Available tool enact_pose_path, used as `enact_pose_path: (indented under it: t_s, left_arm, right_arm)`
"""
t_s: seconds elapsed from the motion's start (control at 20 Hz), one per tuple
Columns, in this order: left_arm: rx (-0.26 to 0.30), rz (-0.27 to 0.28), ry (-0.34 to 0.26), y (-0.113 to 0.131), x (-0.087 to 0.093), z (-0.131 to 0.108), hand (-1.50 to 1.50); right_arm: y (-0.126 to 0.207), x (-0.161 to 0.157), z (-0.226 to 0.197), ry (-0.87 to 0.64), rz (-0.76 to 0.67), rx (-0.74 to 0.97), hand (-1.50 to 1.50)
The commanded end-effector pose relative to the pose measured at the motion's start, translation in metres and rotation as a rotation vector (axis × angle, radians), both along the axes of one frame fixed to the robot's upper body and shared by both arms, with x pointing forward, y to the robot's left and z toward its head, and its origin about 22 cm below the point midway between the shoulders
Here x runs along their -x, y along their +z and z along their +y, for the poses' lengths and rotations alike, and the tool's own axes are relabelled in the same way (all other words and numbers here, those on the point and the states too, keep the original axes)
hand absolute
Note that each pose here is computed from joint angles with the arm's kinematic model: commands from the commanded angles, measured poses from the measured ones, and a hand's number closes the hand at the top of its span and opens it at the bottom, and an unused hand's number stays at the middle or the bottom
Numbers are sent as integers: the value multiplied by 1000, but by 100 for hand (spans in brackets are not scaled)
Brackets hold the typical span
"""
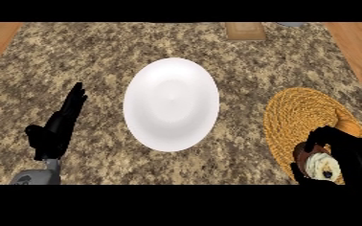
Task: Pick the cupcake from the placemat and place it in the plate
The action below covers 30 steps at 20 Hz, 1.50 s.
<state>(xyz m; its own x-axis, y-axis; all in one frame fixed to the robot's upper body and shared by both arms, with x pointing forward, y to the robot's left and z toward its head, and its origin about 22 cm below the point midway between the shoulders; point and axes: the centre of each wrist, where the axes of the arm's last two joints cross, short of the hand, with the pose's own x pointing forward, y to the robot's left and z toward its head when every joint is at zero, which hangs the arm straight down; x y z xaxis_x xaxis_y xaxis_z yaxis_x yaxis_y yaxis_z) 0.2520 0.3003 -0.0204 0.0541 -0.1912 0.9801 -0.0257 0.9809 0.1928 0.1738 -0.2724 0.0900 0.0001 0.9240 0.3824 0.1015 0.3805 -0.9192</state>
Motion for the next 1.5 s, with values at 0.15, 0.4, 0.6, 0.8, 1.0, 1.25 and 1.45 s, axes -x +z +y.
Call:
enact_pose_path:
  t_s: [0.15,0.4,0.6,0.8,1.0,1.25,1.45]
  left_arm:
    - [-2,-10,-20,5,-3,5,0]
    - [1,11,-29,6,-5,1,0]
    - [5,-26,-21,7,-4,-22,0]
    - [-10,8,-21,7,-9,1,0]
    - [-11,-11,-22,-1,6,1,0]
    - [10,2,-45,6,-11,4,0]
    - [5,-8,-31,0,2,-18,0]
  right_arm:
    - [52,22,11,24,-256,-34,150]
    - [84,30,37,62,-283,-69,150]
    - [107,5,65,83,-268,-75,150]
    - [101,-33,94,124,-225,-84,150]
    - [64,-52,133,191,-169,-84,150]
    - [66,-87,178,211,-119,-126,150]
    - [37,-111,210,217,-127,-128,150]
